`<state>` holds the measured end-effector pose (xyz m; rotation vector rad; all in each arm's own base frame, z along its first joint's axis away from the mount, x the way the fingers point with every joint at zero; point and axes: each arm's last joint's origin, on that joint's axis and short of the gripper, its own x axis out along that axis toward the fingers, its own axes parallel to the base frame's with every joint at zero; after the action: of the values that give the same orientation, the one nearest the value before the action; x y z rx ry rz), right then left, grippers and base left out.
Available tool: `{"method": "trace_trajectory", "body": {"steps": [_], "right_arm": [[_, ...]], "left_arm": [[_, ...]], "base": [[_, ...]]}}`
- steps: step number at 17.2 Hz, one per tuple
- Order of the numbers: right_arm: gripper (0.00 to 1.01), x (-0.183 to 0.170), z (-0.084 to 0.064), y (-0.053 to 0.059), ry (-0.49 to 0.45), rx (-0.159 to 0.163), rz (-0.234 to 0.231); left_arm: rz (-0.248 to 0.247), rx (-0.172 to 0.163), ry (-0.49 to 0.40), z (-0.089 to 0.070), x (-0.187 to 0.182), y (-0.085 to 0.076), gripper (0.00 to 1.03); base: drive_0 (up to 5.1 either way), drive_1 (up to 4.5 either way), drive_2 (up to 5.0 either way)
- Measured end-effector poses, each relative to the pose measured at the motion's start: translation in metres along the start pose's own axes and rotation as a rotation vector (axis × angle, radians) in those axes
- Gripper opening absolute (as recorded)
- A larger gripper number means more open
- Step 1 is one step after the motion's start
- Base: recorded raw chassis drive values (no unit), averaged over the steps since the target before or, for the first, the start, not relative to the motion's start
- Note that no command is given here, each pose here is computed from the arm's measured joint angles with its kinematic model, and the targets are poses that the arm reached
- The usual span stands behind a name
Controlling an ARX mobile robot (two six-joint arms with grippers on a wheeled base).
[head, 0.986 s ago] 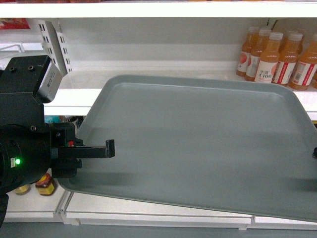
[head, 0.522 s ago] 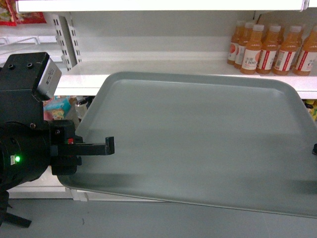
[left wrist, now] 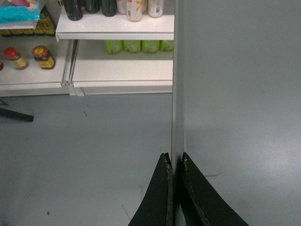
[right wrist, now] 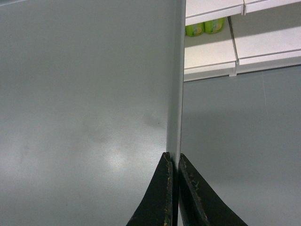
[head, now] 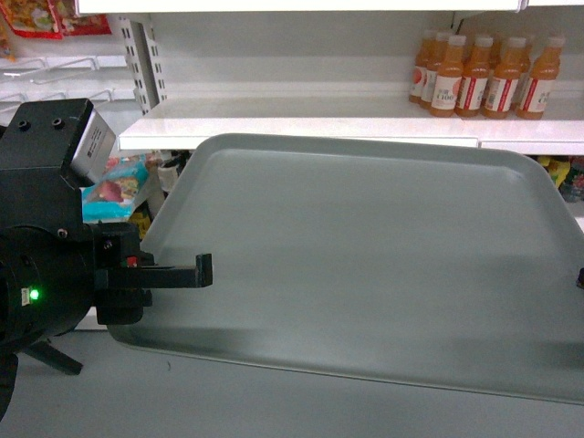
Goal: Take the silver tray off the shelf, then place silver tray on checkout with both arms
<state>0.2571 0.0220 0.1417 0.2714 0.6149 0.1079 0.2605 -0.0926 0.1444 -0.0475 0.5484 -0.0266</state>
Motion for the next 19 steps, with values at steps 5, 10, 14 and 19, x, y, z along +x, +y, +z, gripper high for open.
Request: {"method": "trace_trajectory", "body": {"steps": [5,10,14,19], "right_arm": [[0.02,-0.0001,0.0004,0.0001,-0.004,0.000,0.001],[0.02,0.0002,-0.0006,-0.0001,0.005,0.001,-0.001],[0.02,-0.0001,0.0003,0.0001,-0.003,0.000,0.001],[0.02,0.0001,-0.0001,0.0000,0.001,0.001,0.001]], "left_arm": [[0.000,-0.001,-0.003,0.0003,0.0000,0.0000,0.03],[0.001,0.001,0.003,-0.0004,0.0001,0.0001,0.03],[0.001,-0.001,-0.002,0.0002,0.0000,0.0000,0.03],[0.001,0.001,0.002,-0.0002,0.0000,0.0001,0.03]], "base": [[0.0,-4.18,4.3],[0.0,-4.21,4.2],[0.1,-4.15,4.3],[0.1,-4.15,4.3]]}}
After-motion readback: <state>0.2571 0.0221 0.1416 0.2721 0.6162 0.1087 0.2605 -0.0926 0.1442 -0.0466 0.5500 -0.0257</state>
